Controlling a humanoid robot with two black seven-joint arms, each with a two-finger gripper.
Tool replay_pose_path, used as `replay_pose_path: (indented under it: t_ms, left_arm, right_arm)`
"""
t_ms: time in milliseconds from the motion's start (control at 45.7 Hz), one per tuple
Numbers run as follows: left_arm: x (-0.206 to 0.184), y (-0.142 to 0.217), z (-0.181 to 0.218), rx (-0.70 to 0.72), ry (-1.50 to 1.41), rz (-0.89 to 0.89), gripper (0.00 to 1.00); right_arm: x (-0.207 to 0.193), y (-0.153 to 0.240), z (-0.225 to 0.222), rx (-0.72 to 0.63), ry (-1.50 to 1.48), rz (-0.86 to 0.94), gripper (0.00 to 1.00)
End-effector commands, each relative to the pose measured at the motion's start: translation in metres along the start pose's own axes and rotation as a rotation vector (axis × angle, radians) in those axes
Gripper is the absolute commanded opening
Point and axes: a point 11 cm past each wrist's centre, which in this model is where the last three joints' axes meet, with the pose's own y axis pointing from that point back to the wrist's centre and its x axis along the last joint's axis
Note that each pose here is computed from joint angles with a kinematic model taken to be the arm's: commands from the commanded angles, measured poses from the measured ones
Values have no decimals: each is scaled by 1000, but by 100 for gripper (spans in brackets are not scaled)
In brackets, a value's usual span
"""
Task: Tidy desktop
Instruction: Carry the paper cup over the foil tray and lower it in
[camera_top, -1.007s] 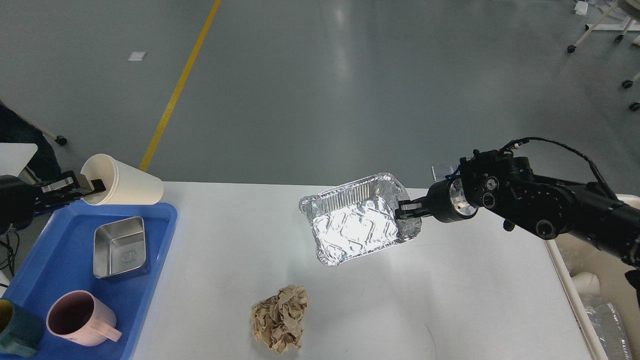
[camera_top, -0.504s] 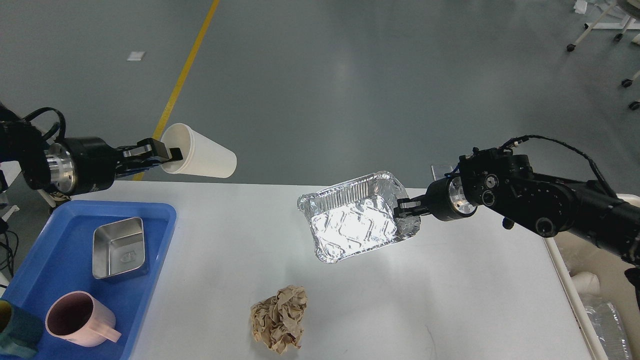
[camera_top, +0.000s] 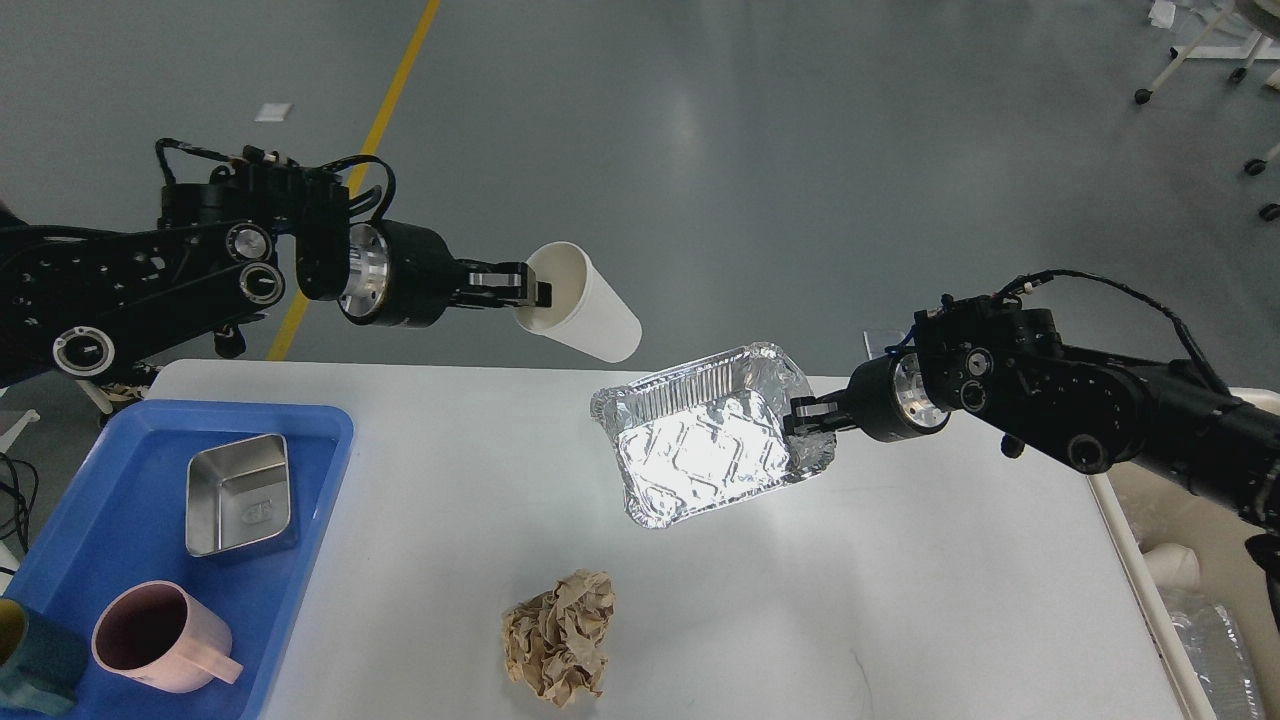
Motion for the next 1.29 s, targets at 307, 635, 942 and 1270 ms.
replay_pose_path:
  t_ms: [307,635,942,1270]
  left_arm:
    - [-14,-73,73,-7,-190,-151,1]
    - [-28,-111,90,35,-249,-187,2]
    - [-29,-113,76,90,-267,-202,2]
    - [-27,-120,73,110,-256,-175,5]
  right_arm:
    - [-1,-1,-1,6,-2,0,0]
    - [0,0,-2,10,-1,3,0]
    - [-1,0,-1,9,-3,2,0]
    - [-1,-1,-3,16,-4,1,0]
